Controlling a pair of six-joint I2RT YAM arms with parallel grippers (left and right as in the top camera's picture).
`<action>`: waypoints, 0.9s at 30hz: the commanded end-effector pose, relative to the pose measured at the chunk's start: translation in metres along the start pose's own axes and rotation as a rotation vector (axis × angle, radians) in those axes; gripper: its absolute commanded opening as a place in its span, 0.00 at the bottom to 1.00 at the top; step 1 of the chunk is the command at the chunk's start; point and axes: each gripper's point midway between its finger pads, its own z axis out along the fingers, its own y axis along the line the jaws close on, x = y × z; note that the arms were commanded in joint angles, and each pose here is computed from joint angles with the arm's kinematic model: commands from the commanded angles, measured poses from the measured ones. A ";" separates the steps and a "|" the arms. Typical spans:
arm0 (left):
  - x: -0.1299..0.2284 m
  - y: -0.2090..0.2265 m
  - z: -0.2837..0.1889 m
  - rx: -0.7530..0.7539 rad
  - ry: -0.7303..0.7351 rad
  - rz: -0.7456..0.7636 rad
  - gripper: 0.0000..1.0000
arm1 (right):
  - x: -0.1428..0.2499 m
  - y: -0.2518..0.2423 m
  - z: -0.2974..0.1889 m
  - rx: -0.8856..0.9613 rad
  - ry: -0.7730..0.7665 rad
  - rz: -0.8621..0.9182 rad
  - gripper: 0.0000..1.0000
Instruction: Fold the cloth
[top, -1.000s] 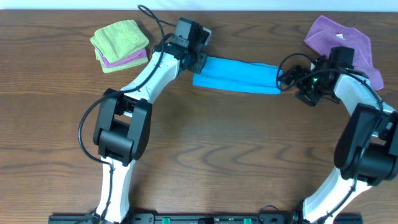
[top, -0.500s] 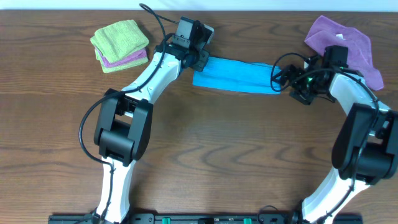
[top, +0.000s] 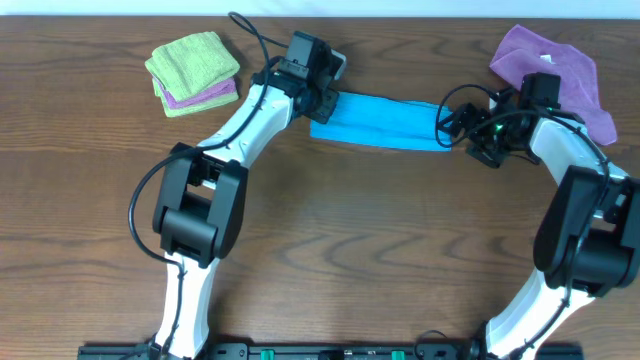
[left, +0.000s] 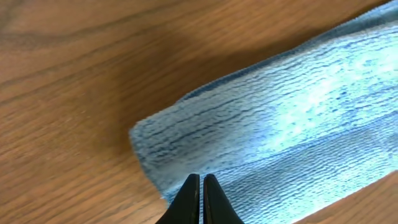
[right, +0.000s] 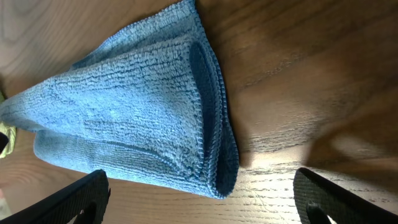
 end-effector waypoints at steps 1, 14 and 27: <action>0.010 -0.010 0.017 0.028 0.030 -0.001 0.06 | -0.005 0.008 -0.003 -0.017 -0.012 -0.040 0.95; 0.017 0.008 0.045 -0.058 0.023 -0.017 0.06 | 0.001 0.007 -0.003 -0.011 0.010 -0.052 0.93; 0.072 -0.004 0.064 -0.008 0.214 -0.060 0.06 | 0.001 0.005 -0.003 -0.005 0.009 -0.072 0.92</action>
